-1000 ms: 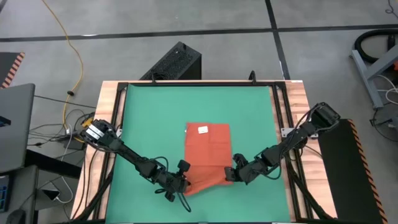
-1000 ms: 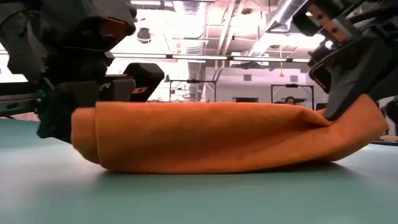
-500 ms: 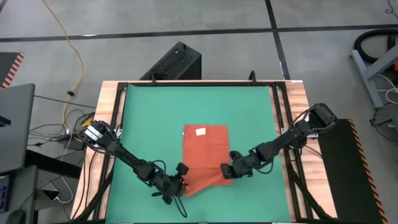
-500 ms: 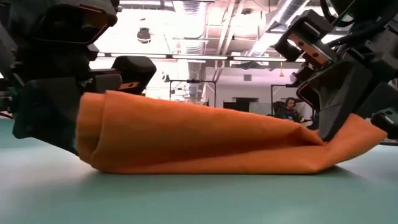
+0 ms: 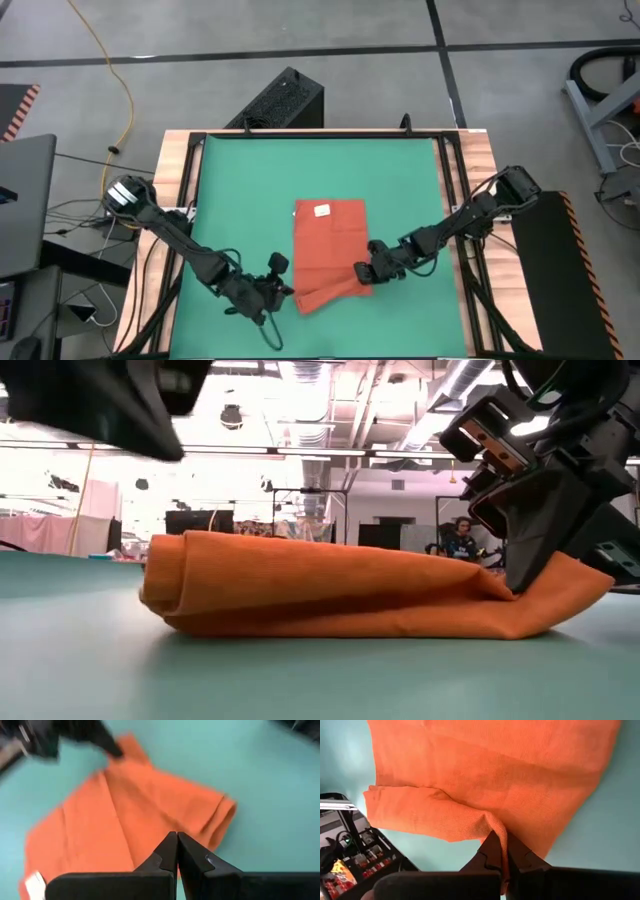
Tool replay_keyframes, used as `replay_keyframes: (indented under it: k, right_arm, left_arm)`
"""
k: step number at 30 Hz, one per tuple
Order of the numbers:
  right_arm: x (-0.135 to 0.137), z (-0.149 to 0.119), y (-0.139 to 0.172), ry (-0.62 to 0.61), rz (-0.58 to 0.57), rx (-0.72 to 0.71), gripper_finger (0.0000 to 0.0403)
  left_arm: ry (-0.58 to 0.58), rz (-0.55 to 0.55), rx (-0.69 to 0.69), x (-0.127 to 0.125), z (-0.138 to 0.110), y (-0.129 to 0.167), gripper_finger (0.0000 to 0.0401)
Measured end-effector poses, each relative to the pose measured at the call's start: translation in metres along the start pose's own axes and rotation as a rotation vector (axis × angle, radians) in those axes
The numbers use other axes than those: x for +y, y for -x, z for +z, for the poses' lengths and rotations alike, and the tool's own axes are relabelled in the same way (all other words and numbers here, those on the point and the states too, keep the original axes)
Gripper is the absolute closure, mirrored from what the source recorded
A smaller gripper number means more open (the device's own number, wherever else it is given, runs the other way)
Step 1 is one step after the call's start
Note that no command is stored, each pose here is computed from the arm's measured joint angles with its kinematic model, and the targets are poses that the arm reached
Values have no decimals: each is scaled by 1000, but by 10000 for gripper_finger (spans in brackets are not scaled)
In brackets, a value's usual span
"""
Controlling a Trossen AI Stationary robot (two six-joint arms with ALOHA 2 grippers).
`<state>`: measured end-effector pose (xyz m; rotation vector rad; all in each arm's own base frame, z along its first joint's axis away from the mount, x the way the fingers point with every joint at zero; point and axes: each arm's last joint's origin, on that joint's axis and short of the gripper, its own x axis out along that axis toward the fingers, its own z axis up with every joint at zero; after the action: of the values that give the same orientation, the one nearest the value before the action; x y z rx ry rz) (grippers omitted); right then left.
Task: Roll towel into tight, uniform cylinder
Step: Roll the orange table napkin
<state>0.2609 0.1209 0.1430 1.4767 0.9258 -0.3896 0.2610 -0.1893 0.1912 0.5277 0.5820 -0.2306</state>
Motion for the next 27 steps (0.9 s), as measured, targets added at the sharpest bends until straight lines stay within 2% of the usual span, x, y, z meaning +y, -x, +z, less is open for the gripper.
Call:
replay_keyframes:
  k: [4,7,13,19,24,27]
  right_arm:
    - [0,1,0,23,1,6,394]
    - [0,0,0,34,1,3,394]
    - [-1,-3,0,44,-2,-17,394]
    - [-4,-2,0,54,-30,-35,394]
    - [-4,-1,0,73,-27,-68,394]
    - [-4,-1,0,91,-23,-74,394]
  left_arm:
    - [-141,12,-95,-15,12,5,401]
    - [-239,6,-109,-28,27,0,401]
    - [-394,-52,71,-50,51,-32,401]
    - [-550,-46,253,-73,62,-64,401]
    - [-602,-55,303,-89,75,-75,401]
    - [-614,-46,339,-93,74,-83,401]
